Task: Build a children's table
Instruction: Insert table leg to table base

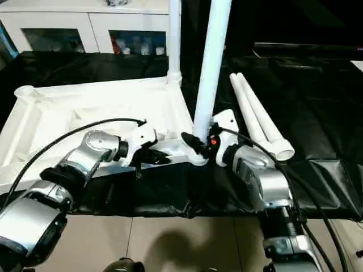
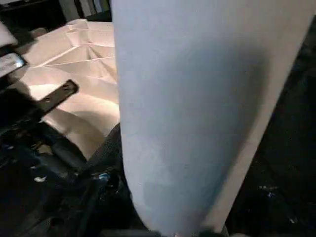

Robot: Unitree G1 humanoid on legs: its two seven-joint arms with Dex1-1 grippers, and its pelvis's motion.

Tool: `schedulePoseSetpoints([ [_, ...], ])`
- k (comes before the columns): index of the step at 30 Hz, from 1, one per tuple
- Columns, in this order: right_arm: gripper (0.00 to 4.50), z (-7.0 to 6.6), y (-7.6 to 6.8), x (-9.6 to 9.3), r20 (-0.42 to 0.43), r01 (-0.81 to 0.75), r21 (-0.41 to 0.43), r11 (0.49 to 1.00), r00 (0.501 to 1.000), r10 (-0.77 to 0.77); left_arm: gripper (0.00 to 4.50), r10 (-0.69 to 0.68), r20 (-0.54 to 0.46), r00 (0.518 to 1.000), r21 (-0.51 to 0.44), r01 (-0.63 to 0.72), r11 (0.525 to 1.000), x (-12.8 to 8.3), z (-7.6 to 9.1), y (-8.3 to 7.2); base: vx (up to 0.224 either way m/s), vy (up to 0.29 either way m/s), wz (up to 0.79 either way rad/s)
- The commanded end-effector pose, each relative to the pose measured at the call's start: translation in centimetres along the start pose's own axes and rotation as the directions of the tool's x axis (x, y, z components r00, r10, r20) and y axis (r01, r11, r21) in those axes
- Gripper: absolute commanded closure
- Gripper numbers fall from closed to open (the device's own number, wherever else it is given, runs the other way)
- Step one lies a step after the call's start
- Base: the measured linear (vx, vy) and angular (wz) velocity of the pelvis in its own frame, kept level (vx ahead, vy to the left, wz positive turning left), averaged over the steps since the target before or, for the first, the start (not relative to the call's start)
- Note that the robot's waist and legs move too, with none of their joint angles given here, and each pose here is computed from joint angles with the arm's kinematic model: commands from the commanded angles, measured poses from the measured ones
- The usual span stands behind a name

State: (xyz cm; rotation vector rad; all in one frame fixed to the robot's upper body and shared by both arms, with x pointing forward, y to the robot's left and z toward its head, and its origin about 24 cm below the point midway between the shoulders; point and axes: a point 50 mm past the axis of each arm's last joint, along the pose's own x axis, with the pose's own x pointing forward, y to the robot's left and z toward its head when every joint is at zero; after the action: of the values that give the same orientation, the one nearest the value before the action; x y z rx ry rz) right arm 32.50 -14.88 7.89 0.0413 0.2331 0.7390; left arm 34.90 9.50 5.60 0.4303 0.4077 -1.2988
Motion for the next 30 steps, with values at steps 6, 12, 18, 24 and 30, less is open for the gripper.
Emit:
schedulePoseSetpoints([
  [6,2.57,0.2,-1.1,0.2,0.013,0.04,0.005,0.999,0.999,-0.04,3.95,0.007,0.054,0.999,-0.02,-0.006,1.0,0.0,-0.2,-0.3,0.0,0.0,0.0],
  [12,2.57,0.1,-1.1,0.4,0.006,0.029,0.011,1.0,1.0,-0.029,4.02,0.019,0.046,0.999,-0.032,-0.018,0.999,-0.4,-0.6,-0.2,0.0,0.0,0.0],
  [18,2.57,-0.5,-1.2,0.6,-0.018,0.019,0.02,1.0,1.0,-0.019,4.48,0.021,0.024,0.999,-0.044,-0.02,0.999,-0.7,-1.1,-0.2,0.0,0.0,0.0],
  [24,2.57,-0.9,-1.4,0.7,-0.03,0.012,0.029,1.0,0.999,-0.012,4.49,0.003,0.016,1.0,-0.051,-0.002,0.999,-0.6,-1.2,-0.3,0.0,0.0,0.0],
  [30,2.57,-1.6,-1.7,0.7,-0.052,0.009,0.05,0.999,0.999,-0.007,4.5,-0.023,-0.025,0.999,-0.017,0.023,1.0,-0.5,-1.3,-0.5,0.0,0.0,0.0],
])
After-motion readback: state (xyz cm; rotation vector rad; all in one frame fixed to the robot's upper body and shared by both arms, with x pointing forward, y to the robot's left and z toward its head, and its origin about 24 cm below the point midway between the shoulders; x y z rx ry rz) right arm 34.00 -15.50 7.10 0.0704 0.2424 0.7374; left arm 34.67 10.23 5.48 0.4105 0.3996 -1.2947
